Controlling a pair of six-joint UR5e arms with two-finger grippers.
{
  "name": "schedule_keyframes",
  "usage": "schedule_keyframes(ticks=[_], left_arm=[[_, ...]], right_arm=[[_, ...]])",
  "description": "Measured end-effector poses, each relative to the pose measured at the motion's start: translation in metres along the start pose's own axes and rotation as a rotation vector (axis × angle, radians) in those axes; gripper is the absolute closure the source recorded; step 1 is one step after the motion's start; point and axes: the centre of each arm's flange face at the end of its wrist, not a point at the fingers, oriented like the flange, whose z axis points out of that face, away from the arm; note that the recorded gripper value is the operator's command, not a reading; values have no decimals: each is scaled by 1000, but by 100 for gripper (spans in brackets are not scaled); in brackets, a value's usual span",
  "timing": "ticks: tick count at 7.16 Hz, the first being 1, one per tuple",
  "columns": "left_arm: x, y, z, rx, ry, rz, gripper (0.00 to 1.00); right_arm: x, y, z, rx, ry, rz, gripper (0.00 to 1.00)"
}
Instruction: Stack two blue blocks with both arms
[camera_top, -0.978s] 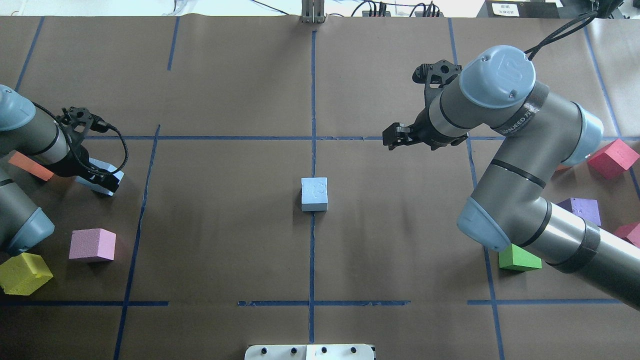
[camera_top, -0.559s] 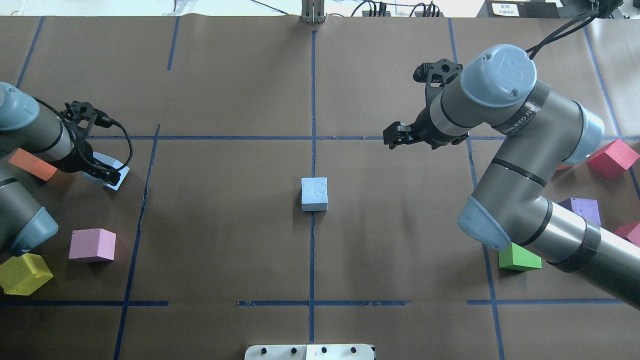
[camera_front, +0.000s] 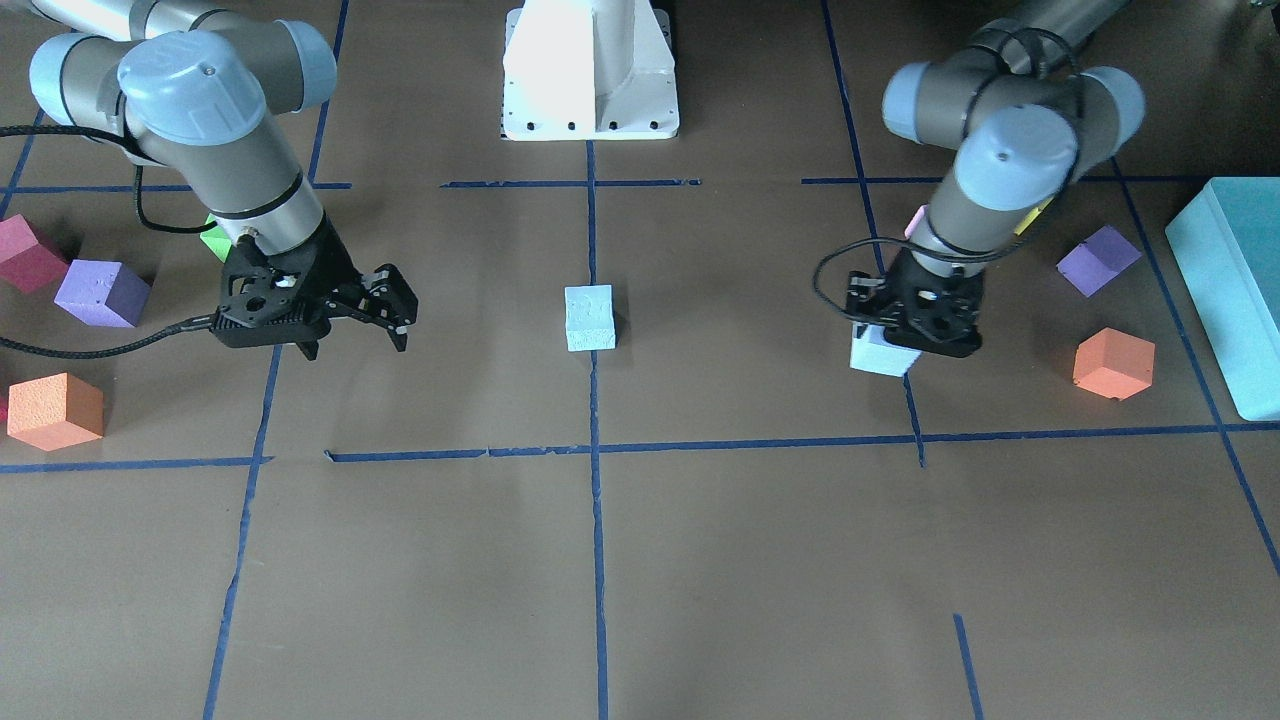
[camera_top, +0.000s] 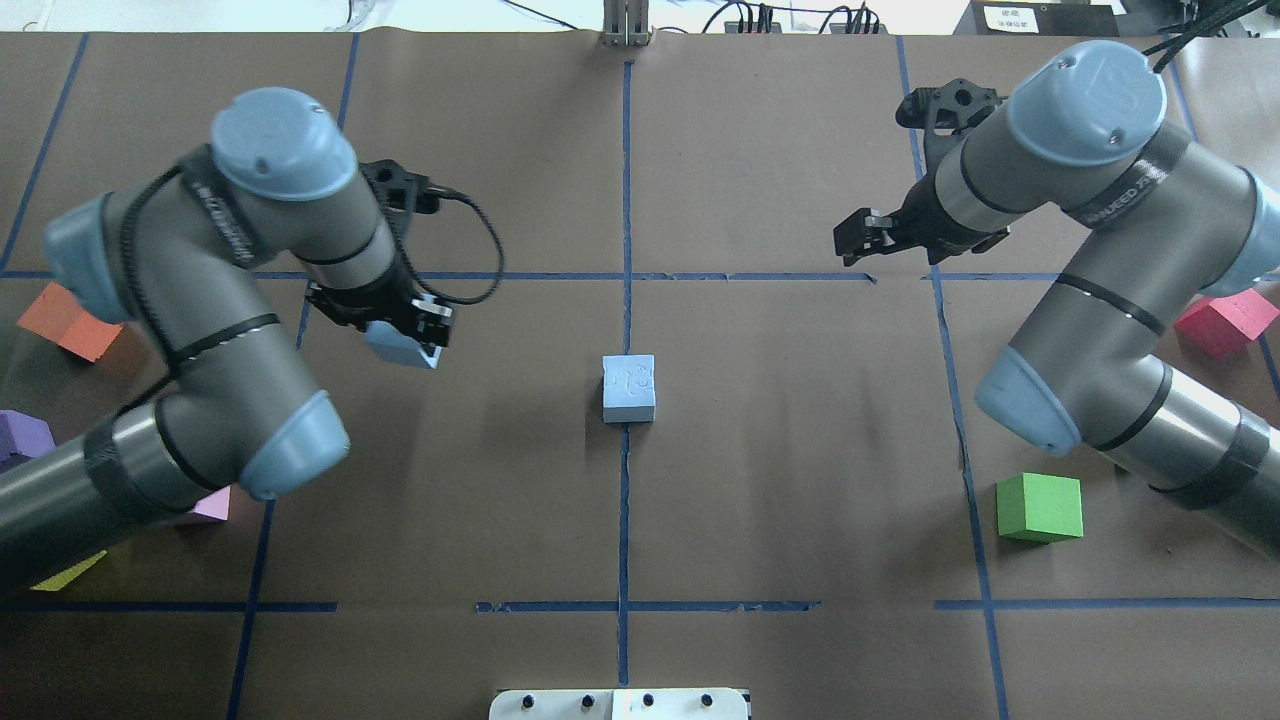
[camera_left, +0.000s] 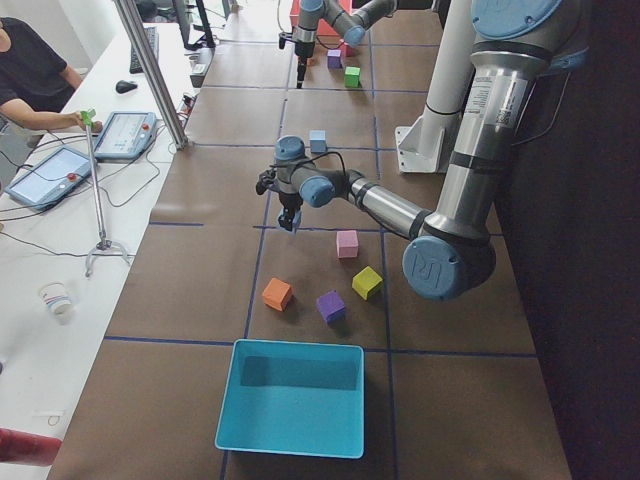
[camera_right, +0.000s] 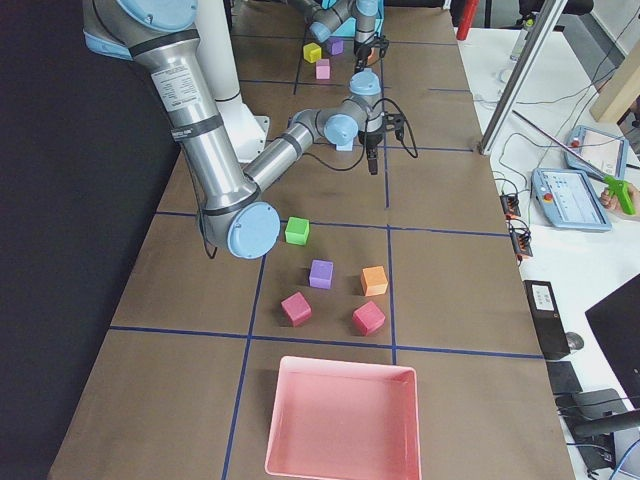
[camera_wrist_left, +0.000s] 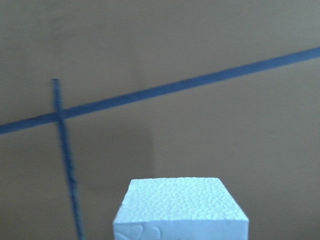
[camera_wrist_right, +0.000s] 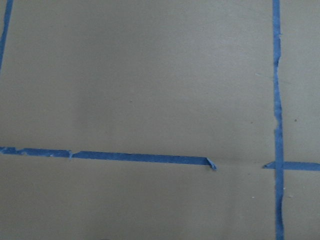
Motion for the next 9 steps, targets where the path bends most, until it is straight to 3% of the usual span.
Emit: schedule_keyframes(ticks=[3, 6, 9], left_arm=[[139, -3, -12, -15, 30, -34, 80], [160, -28, 16, 26, 35, -52, 81], [165, -27, 18, 22, 28, -123, 76]], right_arm=[[56, -12, -7, -28, 14, -28, 0], [64, -13, -1, -38, 23, -26, 0], [73, -19, 19, -19, 1, -37, 0]])
